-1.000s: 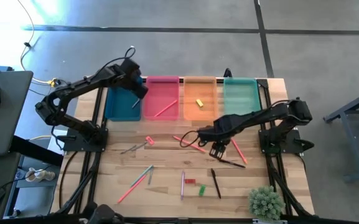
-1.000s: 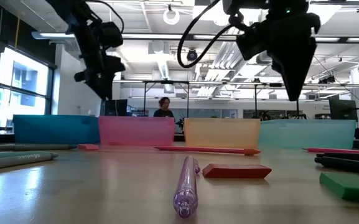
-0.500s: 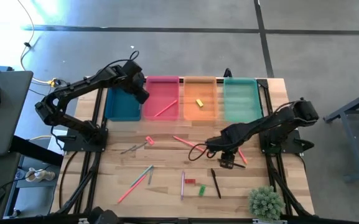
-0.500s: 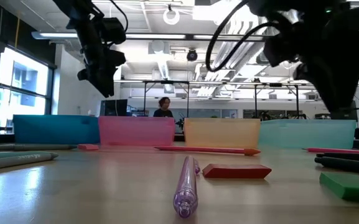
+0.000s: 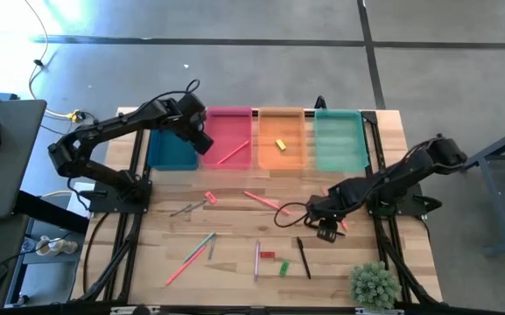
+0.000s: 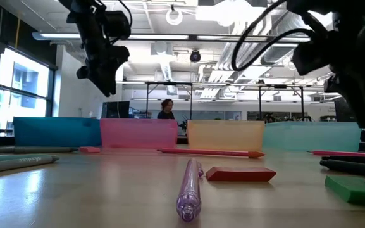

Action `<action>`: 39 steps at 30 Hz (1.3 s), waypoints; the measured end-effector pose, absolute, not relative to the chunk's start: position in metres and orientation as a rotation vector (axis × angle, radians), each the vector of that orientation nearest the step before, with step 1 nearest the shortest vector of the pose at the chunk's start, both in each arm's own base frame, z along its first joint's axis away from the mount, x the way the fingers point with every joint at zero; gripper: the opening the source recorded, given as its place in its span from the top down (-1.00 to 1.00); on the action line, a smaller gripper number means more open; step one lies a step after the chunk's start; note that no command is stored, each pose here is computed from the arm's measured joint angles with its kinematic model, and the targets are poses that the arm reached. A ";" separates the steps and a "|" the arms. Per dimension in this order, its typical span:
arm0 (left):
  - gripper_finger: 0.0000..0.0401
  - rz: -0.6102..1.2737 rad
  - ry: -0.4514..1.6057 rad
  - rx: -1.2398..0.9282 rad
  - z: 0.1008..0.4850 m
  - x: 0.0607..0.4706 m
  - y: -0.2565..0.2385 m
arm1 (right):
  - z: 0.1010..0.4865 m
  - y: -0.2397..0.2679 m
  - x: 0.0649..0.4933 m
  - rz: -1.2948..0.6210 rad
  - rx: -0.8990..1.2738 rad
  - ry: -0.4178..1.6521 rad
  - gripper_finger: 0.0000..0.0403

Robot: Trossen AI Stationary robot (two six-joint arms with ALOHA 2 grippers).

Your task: Sort crayons/erasers/pens/pencils in bins

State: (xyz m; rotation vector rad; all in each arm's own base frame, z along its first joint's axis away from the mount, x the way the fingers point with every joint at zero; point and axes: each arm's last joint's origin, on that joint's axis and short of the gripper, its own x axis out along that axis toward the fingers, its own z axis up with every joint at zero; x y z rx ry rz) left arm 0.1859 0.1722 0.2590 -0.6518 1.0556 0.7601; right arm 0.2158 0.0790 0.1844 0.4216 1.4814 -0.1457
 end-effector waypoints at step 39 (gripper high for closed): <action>0.39 0.724 0.863 -0.663 0.308 0.169 0.114 | 0.131 0.106 0.228 -0.203 0.265 1.605 0.95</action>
